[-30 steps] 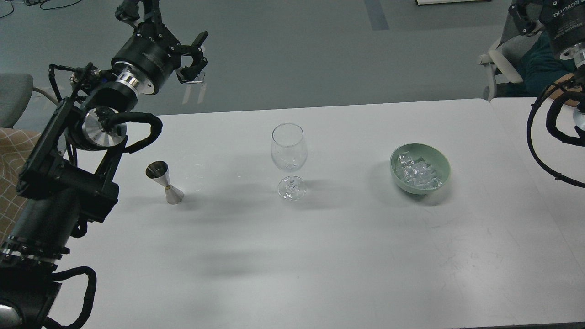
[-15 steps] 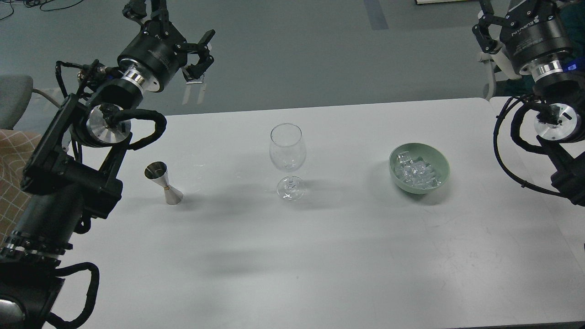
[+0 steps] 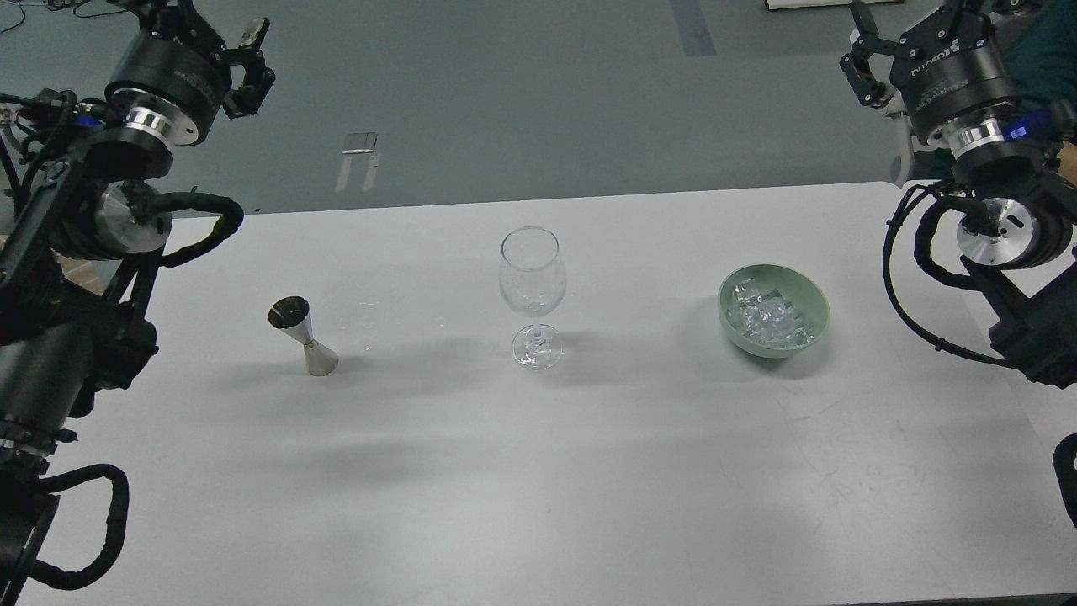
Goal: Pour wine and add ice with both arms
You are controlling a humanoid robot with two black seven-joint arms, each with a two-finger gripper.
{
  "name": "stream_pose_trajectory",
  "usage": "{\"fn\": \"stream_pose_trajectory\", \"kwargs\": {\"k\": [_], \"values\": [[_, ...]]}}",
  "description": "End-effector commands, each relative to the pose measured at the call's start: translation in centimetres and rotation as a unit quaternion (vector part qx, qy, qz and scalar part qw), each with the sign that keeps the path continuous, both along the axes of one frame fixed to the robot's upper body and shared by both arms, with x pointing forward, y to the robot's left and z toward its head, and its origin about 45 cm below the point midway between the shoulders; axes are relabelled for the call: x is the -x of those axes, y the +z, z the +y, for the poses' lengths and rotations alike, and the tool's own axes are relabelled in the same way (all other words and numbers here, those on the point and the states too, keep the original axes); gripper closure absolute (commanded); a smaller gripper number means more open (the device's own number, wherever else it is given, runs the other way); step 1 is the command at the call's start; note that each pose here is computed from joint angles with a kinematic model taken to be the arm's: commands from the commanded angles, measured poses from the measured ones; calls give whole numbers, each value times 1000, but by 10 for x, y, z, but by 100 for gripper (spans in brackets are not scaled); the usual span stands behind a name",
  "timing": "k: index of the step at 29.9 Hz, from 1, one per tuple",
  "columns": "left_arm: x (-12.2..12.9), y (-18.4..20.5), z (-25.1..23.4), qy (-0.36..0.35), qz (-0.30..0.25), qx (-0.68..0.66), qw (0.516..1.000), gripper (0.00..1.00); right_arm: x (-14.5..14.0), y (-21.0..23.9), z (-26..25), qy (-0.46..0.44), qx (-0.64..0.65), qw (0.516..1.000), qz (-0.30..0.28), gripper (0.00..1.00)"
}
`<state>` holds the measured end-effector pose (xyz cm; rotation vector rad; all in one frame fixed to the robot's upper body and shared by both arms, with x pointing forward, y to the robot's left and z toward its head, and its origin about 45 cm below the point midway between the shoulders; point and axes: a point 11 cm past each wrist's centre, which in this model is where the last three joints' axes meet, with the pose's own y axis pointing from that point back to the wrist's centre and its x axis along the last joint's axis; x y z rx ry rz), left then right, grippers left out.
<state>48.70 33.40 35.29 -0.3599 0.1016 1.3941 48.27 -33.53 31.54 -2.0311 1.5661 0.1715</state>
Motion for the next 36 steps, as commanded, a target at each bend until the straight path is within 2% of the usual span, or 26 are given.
{"fn": "stream_pose_trajectory", "kwargs": {"k": [1, 5, 9, 14, 33, 36], "values": [[-3, -18, -8, 4, 30, 28, 999, 1, -1, 4, 0, 0, -2, 1000, -6, 0], [-5, -28, -36, -24, 48, 81, 995, 1, -2, 8, 1, 0, -3, 1000, -10, 0], [-5, -25, -44, -40, 44, 135, 989, 1, -1, 10, -5, -5, 0, 1000, -12, 0], [-2, -25, -57, -79, 30, 140, 986, 1, 1, 9, -5, -3, -1, 1000, -12, 0], [5, -9, -65, -105, 13, 132, 986, 0, 3, 6, -1, 3, -3, 1000, -12, 0], [14, -18, -73, -126, 34, 129, 983, 0, 4, 6, -1, 3, -2, 1000, -12, 0]]}}
